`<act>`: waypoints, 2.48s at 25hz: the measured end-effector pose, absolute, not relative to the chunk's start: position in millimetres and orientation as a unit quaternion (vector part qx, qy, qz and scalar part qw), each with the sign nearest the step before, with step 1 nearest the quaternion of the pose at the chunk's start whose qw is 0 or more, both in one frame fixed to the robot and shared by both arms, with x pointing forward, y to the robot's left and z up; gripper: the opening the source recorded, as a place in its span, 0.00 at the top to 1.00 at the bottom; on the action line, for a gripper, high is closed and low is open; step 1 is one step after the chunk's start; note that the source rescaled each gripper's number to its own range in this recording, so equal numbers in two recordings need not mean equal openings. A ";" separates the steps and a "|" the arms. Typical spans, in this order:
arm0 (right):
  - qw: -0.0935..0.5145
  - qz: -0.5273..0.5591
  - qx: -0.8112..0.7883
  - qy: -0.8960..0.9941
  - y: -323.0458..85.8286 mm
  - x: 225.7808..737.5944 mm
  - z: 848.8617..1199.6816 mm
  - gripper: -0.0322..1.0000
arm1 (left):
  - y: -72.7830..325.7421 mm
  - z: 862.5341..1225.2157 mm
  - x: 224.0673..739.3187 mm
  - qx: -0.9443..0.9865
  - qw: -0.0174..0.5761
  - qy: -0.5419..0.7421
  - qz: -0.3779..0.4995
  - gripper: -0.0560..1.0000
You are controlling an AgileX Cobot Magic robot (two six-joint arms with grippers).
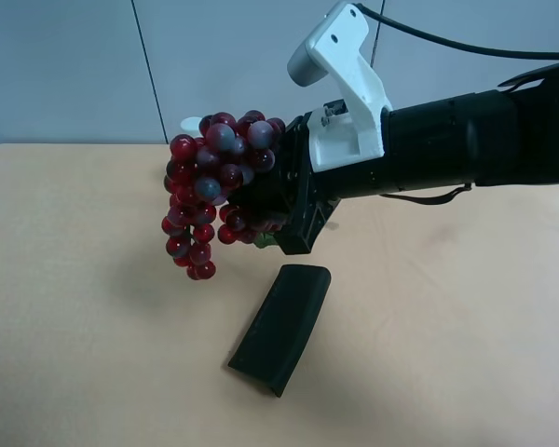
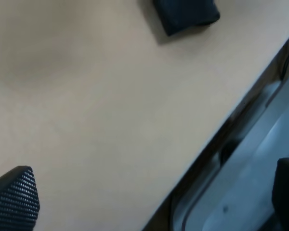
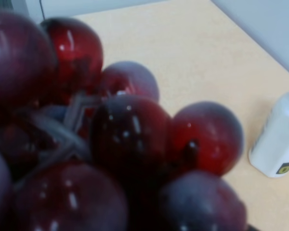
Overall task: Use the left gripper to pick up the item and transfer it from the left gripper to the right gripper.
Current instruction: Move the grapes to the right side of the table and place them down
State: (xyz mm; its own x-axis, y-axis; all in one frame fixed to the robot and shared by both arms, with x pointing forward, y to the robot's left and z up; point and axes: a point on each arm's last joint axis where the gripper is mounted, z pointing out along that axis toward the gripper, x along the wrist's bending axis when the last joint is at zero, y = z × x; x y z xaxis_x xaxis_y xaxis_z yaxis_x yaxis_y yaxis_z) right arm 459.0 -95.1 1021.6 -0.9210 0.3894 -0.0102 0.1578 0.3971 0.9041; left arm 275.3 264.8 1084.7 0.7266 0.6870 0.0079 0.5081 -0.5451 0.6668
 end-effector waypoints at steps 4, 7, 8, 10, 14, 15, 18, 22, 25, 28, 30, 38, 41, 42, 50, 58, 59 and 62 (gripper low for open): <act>0.111 0.523 0.165 0.828 -95.2 459.1 1021.5 0.97 | 280.6 1069.4 257.6 0.842 0.398 0.334 0.142 0.00; 0.112 0.523 0.166 0.829 -95.3 459.2 1021.5 0.97 | 291.2 1061.7 247.7 0.827 0.432 0.328 0.151 0.00; 0.112 0.523 0.166 0.829 -95.3 459.3 1021.4 0.97 | 294.3 1059.2 245.0 0.821 0.443 0.325 0.155 0.00; 0.112 0.523 0.166 0.829 -95.3 459.3 1021.4 0.97 | 299.6 1056.4 241.0 0.810 0.463 0.320 0.166 0.00; 0.113 0.522 0.167 0.829 -95.4 459.5 1021.4 0.97 | 305.3 1053.5 236.0 0.794 0.492 0.312 0.177 0.00; 0.113 0.522 0.167 0.829 -95.4 459.5 1021.4 0.97 | 305.3 1053.2 235.9 0.793 0.492 0.312 0.177 0.00; 0.113 0.522 0.167 0.829 -95.4 459.5 1021.4 0.97 | 305.4 1053.3 235.9 0.793 0.493 0.312 0.177 0.00; 0.110 0.523 0.171 0.828 -95.4 459.5 1021.4 0.97 | 305.7 1053.4 236.3 0.793 0.492 0.312 0.180 0.00; 0.108 0.519 0.194 0.826 -96.6 461.1 1020.5 0.97 | 305.8 1053.4 236.3 0.792 0.492 0.312 0.181 0.00; 0.113 0.508 0.227 0.823 -99.4 464.5 1019.0 0.97 | 305.6 1053.4 236.0 0.784 0.487 0.334 0.194 0.00; 0.123 0.500 0.244 0.822 -101.7 466.8 1018.5 0.97 | 305.4 1053.4 235.6 0.772 0.480 0.359 0.210 0.00; 0.170 0.472 0.307 0.809 -113.4 474.3 1021.3 0.97 | 304.1 1053.4 234.0 0.698 0.436 0.488 0.290 0.00; 0.193 0.452 0.336 0.803 -119.1 478.7 1019.8 0.97 | 303.5 1053.4 233.5 0.668 0.418 0.529 0.316 0.00; 0.202 0.445 0.346 0.801 -121.3 480.3 1019.3 0.97 | 303.2 1053.4 233.4 0.657 0.412 0.542 0.324 0.00; 0.234 0.417 0.416 0.773 -139.4 492.0 1017.5 0.97 | 302.1 1053.4 232.8 0.598 0.376 0.607 0.365 0.00; 0.251 0.408 0.498 0.723 -177.4 512.0 1018.1 0.97 | 301.6 1053.4 232.7 0.576 0.363 0.627 0.378 0.00; 0.254 0.406 0.505 0.718 -182.7 514.4 1018.1 0.97 | 301.6 1053.4 232.7 0.576 0.363 0.627 0.378 0.00; 0.265 0.399 0.524 0.704 -197.4 520.2 1018.1 0.97 | 301.7 1053.5 232.8 0.576 0.363 0.627 0.378 0.00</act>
